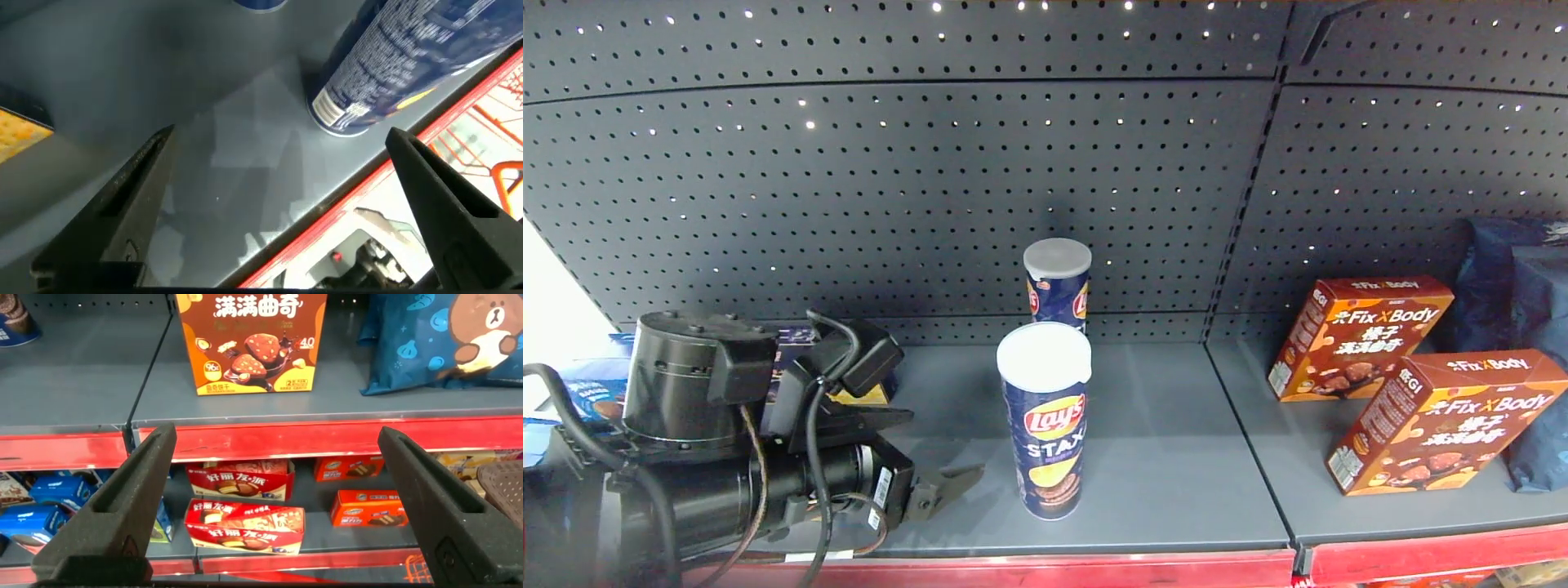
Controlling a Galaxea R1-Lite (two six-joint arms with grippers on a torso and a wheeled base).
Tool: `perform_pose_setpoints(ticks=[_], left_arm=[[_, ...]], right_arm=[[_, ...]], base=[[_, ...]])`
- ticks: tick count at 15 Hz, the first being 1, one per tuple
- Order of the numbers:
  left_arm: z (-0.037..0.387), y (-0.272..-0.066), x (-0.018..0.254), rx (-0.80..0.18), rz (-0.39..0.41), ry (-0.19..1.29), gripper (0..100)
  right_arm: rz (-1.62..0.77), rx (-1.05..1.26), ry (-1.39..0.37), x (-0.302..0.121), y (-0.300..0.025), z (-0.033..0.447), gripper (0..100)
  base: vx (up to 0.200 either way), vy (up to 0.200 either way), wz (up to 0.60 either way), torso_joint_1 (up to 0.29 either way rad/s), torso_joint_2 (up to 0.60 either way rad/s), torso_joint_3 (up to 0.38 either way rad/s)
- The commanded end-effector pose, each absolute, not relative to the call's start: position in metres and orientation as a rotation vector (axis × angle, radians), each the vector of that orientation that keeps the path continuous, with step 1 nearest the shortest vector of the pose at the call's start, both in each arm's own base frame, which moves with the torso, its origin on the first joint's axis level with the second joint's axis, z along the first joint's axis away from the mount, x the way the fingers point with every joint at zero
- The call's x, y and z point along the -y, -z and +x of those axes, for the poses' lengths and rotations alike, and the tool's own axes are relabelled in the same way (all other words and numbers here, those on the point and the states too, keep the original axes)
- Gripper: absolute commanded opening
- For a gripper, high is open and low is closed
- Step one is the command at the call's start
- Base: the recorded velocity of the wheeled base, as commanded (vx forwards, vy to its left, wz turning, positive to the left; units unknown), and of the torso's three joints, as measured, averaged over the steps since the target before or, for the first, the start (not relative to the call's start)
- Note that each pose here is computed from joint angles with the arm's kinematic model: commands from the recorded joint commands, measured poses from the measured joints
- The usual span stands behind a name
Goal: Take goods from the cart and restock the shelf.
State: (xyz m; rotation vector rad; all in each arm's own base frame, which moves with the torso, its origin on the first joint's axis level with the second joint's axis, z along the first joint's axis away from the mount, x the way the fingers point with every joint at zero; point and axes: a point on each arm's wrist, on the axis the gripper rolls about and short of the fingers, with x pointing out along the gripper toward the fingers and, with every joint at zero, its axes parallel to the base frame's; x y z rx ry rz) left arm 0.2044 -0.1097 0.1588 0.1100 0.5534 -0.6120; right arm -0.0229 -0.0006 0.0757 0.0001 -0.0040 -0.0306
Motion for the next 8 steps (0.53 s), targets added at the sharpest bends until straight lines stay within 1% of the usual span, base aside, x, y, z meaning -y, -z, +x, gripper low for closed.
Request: perform_pose_setpoints(ticks=[1, 4, 6, 8], left_arm=[[0.21, -0.154, 0.114, -0.573, 0.114, 0.616, 100], [0.215, -0.151, 0.118, -0.56, 0.114, 0.623, 100], [0.217, -0.148, 0.12, -0.569, 0.122, 0.625, 100], [0.222, -0.149, 0.123, -0.563, 0.127, 0.627, 100]], right_arm=[[0.0, 0.002, 0.031, 0.001, -0.076, -0.023, 100], [0.0, 0.003, 0.031, 0.001, -0.076, -0.023, 100], [0.0, 0.002, 0.031, 0.001, -0.076, -0.023, 100], [0.0, 0.003, 0.031, 0.001, -0.076, -0.023, 100]], base=[[0.0, 0.0, 0.0, 0.0, 0.0, 0.0], [0.0, 0.0, 0.0, 0.0, 0.0, 0.0], [0.0, 0.0, 0.0, 0.0, 0.0, 0.0], [0.0, 0.0, 0.0, 0.0, 0.0, 0.0]])
